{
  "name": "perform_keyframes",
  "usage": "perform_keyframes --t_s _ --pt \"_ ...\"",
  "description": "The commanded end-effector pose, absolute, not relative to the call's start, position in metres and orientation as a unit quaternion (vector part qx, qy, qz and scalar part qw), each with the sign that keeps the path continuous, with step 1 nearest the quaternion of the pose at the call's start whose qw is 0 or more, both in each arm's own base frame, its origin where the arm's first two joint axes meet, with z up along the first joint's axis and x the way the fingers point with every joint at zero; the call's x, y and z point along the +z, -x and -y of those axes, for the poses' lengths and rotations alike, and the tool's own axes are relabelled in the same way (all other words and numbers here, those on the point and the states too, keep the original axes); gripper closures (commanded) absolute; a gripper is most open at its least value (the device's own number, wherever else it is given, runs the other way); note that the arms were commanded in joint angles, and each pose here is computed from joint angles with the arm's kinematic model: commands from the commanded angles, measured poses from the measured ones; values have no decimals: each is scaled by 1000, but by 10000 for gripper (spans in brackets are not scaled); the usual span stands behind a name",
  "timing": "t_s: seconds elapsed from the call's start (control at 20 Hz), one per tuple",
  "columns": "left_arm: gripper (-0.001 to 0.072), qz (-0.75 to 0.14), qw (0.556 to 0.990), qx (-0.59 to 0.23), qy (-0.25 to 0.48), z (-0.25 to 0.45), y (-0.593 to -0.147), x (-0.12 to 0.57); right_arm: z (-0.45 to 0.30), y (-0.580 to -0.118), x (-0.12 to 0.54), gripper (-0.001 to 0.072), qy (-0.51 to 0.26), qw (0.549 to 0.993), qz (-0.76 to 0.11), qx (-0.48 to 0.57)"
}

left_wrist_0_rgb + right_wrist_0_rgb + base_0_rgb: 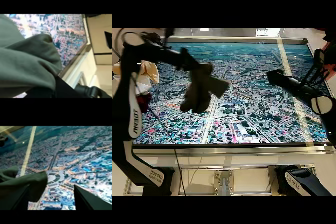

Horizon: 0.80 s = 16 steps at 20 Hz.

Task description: Fold the shirts.

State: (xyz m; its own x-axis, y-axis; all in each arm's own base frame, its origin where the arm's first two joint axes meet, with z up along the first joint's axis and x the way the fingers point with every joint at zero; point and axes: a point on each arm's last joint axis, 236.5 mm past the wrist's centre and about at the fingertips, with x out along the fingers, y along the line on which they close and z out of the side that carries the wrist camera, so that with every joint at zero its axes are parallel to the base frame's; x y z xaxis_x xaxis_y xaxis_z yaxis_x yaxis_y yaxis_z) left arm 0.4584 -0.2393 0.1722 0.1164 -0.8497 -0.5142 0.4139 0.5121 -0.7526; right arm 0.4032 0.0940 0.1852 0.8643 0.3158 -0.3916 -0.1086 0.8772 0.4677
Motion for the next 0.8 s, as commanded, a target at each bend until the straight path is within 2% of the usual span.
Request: perform_keyframes --t_s 0.0,0.1,0.2,0.25,0.3,0.35,0.5,0.6,0.7,0.75 --pt "696 -471 759 -441 87 339 -448 130 -58 -382 171 101 -155 946 -273 74" --pt "696 -502 740 -447 20 381 -423 80 -47 -376 153 101 -111 944 -307 58" --pt "695 -532 711 -459 -3 416 -399 33 -40 -376 144 101 -88 942 -320 47" --pt "672 -542 701 -463 -9 429 -390 15 -37 -377 139 101 -80 941 -326 43" --pt "428 -542 701 -463 -11 436 -390 5 -37 -379 132 100 -79 938 -335 42" --pt "17 -528 716 -456 -11 438 -400 4 -37 -380 123 100 -79 933 -349 41" --pt "3 -451 802 -388 -46 391 -476 49 -43 -382 78 99 -93 910 -401 43" --pt "3 -395 874 -267 -90 308 -540 86 -45 -380 52 99 -101 895 -432 42" --pt "6 -405 903 -114 -87 206 -573 94 -48 -385 49 100 -113 896 -428 43" --pt "11 -441 893 -71 -59 170 -571 81 -51 -389 54 99 -124 899 -417 46"
